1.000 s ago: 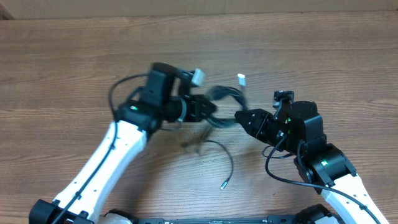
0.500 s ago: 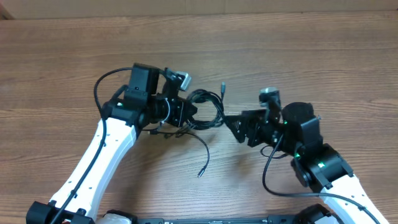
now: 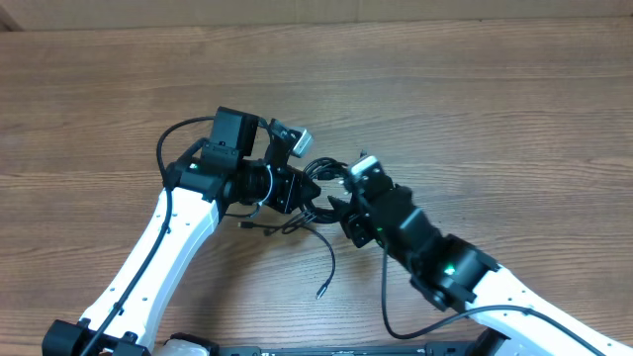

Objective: Untangle cables

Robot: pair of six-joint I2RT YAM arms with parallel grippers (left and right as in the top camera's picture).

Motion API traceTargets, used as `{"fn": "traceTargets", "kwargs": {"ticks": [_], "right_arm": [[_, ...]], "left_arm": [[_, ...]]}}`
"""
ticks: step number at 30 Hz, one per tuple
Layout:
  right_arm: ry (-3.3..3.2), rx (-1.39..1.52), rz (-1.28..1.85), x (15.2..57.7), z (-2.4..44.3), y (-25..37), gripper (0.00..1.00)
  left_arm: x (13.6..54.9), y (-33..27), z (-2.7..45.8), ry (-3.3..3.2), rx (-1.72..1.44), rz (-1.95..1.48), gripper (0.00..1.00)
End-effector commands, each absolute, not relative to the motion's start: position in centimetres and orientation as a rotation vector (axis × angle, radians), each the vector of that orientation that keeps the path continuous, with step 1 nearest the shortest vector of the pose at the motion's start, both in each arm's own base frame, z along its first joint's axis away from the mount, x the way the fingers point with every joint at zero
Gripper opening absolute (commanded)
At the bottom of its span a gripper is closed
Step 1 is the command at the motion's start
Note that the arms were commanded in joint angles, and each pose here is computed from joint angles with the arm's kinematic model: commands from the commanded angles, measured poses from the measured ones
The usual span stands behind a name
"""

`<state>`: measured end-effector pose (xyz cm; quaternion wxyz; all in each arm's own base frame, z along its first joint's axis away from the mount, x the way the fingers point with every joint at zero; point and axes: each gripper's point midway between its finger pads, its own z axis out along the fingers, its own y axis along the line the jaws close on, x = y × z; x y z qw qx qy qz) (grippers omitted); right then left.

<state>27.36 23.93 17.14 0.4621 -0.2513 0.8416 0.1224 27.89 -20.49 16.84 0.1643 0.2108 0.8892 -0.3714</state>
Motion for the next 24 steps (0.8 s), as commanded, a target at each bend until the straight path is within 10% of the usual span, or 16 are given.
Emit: {"fn": "traceTargets", "kwargs": {"ticks": [1,6,12,24], "right_arm": [[1.967,-0.62,0.05,29.3,19.7,23.1,0.57],[1.972,-0.704,-0.028,29.5,18.2,23.4,0.48],[1.963,-0.671,0.017,29.7,18.6,23.9,0.04],[2.107,-0.437,0.62,23.8,21.9,24.9,0.04]], "left_arm": [[27.3,-21.1,17.8,2.492,0.672,-1.097,0.04],[26.2,-20.8,17.4,2.509,0.732,-1.096,0.04],[25.0,-21.4,18.1,2.461,0.809,-1.195,0.04],[31.0,-16.5,15.8,2.679,0.08,-0.831,0.04]]}}
